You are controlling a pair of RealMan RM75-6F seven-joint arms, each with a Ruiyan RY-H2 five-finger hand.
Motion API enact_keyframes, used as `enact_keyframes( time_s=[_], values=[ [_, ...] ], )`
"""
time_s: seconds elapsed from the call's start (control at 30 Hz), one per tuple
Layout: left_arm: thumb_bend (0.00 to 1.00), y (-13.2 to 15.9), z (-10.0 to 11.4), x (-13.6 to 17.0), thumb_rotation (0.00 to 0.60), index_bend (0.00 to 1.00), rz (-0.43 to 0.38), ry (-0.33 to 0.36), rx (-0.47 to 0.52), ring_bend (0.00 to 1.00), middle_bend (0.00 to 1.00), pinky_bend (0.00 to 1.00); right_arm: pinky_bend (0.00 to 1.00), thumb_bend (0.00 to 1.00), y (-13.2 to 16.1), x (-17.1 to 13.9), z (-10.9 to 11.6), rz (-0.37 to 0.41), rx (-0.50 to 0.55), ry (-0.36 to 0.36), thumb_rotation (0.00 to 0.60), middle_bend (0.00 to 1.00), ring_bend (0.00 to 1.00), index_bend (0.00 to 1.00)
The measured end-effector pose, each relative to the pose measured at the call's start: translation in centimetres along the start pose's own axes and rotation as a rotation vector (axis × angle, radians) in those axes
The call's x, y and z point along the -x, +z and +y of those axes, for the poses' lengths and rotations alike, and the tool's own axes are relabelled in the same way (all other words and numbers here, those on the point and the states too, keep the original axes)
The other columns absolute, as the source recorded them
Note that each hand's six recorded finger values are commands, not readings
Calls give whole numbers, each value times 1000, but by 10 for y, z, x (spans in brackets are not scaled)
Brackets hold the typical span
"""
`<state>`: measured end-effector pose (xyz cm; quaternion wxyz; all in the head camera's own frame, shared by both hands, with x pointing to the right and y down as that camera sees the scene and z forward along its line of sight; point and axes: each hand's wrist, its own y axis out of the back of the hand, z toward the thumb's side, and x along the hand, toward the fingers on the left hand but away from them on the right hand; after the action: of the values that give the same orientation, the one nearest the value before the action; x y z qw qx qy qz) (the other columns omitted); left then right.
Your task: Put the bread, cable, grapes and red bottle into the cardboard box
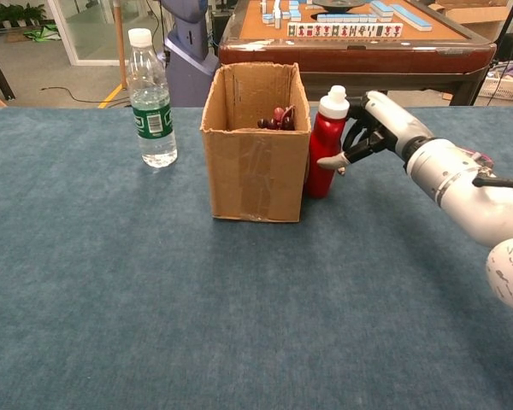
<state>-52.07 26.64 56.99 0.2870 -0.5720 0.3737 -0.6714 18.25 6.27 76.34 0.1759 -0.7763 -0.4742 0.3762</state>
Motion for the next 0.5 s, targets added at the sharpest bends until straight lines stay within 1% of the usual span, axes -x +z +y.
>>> enact_keyframes(
  time_s=[0.27,0.5],
  values=[
    [151,0,-1,-1,600,493,1,-3,-6,273,331,540,550,208,3,-5,18,37,2,-46,600,592,506,521],
    [151,-1,-3,-1,600,492,5,-5,-10,273,331,540,550,217,10,-11,41,75,-2,-94,600,595,509,523]
  ],
)
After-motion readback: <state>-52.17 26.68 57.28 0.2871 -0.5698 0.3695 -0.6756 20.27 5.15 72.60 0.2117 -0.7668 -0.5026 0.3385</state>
